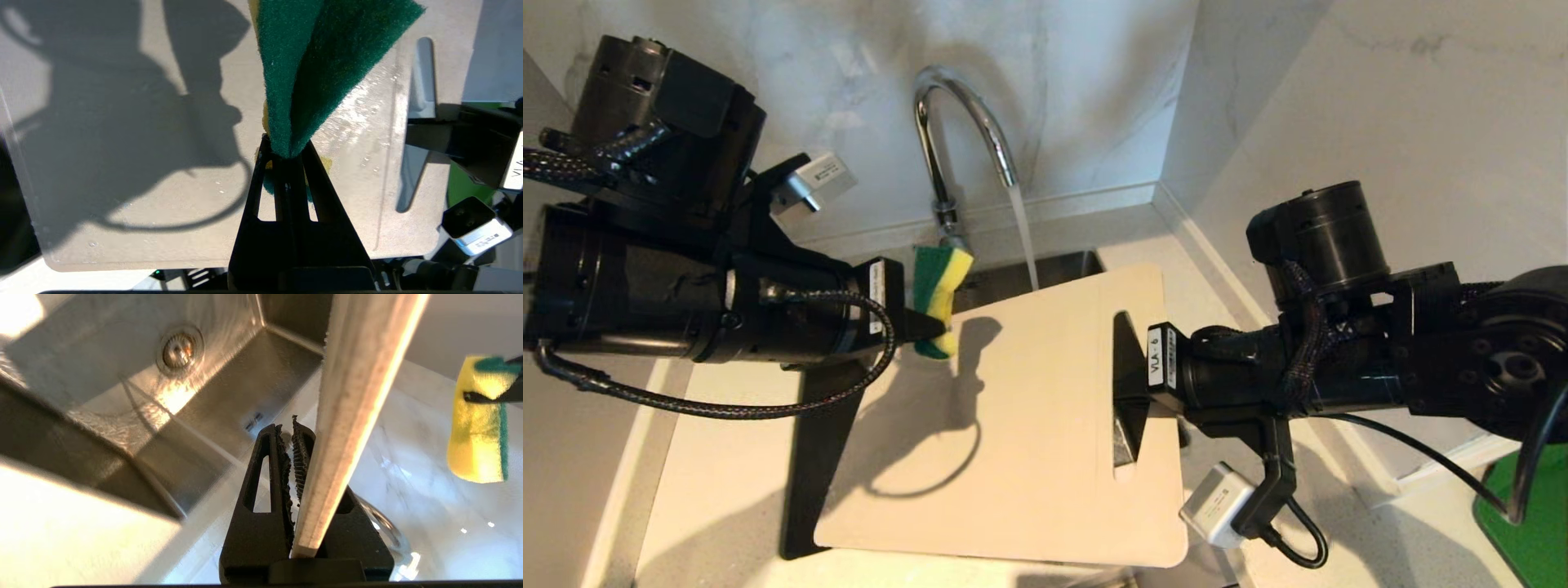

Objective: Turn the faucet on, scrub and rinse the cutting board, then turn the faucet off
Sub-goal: Scrub the cutting board underwater

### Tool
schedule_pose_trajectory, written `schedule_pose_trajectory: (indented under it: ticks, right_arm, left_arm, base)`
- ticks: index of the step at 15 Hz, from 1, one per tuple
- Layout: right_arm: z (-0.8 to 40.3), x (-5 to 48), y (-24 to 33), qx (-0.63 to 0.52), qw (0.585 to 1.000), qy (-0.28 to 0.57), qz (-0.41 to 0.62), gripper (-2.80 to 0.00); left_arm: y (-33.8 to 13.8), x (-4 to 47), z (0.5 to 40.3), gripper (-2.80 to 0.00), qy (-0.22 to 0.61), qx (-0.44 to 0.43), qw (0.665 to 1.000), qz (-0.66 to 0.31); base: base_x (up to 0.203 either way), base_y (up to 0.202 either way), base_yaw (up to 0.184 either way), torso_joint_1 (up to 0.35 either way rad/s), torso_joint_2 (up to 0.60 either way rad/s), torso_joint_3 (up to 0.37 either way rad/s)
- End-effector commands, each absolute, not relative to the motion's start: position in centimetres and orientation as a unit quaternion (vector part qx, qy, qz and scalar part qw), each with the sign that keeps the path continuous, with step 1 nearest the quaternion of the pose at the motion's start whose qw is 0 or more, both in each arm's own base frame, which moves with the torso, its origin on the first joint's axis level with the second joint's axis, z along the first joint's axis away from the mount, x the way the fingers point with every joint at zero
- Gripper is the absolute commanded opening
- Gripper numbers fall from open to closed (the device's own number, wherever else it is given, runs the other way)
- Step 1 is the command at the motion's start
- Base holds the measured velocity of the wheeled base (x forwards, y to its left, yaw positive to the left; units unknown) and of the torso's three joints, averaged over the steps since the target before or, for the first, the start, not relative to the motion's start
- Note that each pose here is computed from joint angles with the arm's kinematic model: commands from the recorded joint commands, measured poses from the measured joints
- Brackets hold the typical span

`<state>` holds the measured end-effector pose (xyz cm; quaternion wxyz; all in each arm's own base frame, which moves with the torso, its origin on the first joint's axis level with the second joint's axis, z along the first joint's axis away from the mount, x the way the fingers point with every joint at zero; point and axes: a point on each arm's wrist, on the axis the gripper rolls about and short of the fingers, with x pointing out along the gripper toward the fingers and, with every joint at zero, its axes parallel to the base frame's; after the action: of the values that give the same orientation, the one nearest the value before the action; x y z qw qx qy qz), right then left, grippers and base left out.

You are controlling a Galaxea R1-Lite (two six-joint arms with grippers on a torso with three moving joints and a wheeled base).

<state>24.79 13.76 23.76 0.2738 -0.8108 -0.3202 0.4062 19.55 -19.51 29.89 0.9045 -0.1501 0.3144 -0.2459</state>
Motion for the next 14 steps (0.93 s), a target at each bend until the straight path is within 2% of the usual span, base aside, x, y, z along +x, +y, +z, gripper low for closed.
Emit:
schedule_pose_trajectory:
  ticks: [1,5,14]
  right_arm:
    - [24.7,25.0,13.9,-0.818,0.268,-0.329,0.39,-2.8]
    - [25.1,25.0,14.1,-0.825,0.264,-0.323,0.381,-2.8]
    - [25.0,24.8,14.1,-0.824,0.264,-0.322,0.385,-2.8]
  left_arm:
    - [-21.5,19.2,29.3,-2.8,0.328,-0.147,0.895,-0.263]
    - [-24.1,17.6,28.9,-2.8,0.343,-0.143,0.88,-0.295]
    - [-22.9,16.6,25.3,-2.8,0.395,-0.12,0.871,-0.267]
  base:
    - [0.0,0.0,0.0,0.0,0.0,0.0]
    - [0.0,0.0,0.0,0.0,0.0,0.0]
    - [0.0,0.0,0.0,0.0,0.0,0.0]
